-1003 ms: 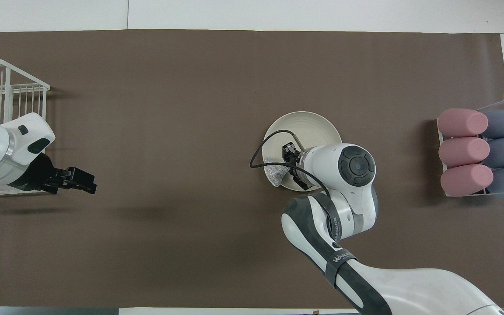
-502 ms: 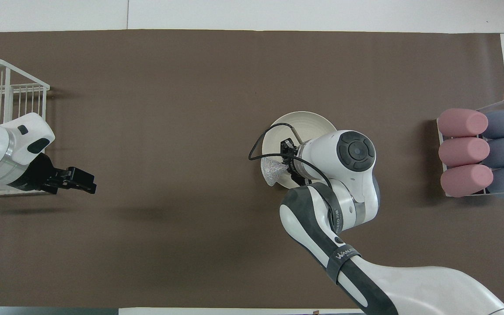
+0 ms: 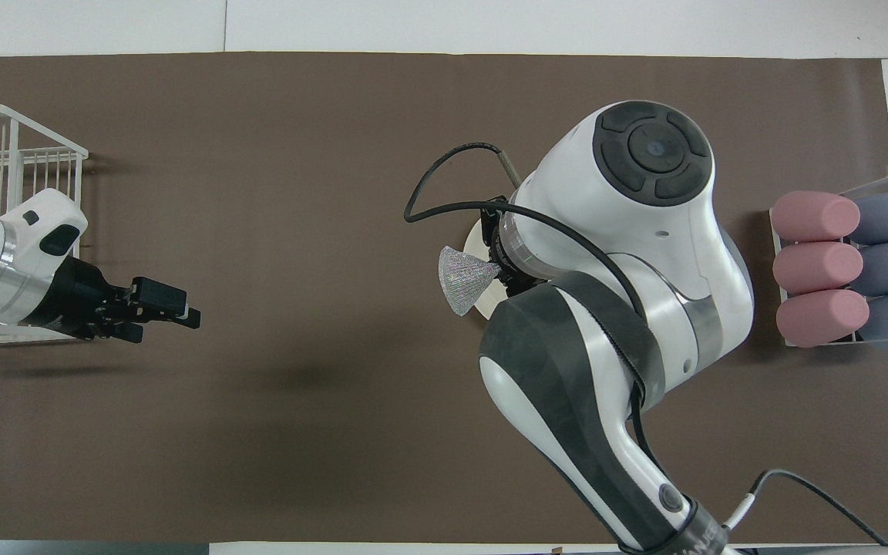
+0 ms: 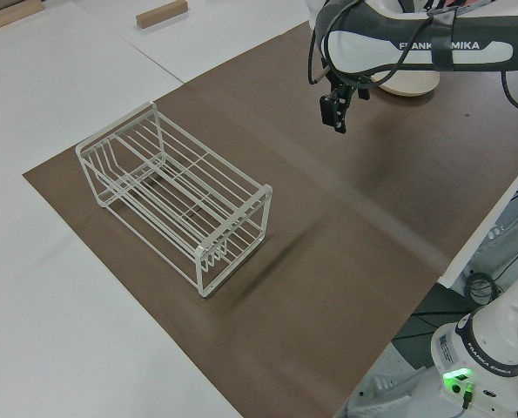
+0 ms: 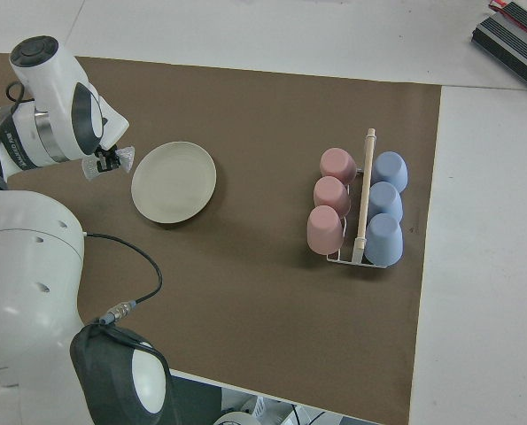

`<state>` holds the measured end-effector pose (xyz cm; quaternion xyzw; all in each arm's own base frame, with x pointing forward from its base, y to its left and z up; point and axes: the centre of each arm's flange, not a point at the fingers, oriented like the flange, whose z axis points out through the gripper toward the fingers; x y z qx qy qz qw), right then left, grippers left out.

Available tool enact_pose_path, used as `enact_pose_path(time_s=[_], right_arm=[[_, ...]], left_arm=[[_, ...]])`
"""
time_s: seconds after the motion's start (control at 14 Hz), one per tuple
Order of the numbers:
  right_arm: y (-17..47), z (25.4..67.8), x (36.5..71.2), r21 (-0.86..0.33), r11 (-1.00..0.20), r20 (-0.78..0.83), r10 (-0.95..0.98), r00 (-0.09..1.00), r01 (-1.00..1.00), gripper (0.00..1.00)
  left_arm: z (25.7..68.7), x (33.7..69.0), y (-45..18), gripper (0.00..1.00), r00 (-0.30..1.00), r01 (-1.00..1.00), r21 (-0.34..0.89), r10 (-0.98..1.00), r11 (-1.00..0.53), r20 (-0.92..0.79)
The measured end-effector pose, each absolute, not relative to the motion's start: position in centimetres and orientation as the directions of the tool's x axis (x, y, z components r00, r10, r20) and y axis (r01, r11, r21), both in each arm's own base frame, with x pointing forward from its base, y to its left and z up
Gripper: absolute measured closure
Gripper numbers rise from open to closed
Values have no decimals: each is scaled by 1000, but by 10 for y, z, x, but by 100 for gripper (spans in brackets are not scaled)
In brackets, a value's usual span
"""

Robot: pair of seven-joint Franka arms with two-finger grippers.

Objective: Wipe plate with sponge
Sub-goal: 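Lift the sponge with the right gripper while the left gripper reaches it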

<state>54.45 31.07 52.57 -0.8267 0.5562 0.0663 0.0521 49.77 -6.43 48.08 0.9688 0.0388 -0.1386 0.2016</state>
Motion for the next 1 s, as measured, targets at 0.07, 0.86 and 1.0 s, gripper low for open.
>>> enact_pose_path(time_s=[0.07,0.86,1.0], right_arm=[[319,538,540,-9,-375,-169,-913,372,-927,89],[383,582,508,-62,-179,-212,-959,188,-982,89],[390,582,505,-69,-162,-219,-960,174,-984,89]], left_arm=[[484,499,-66,0,954,173,452,35,-875,-297],[454,480,-118,0,866,493,812,88,-313,-492],[456,477,-133,0,859,506,824,71,-256,-506]])
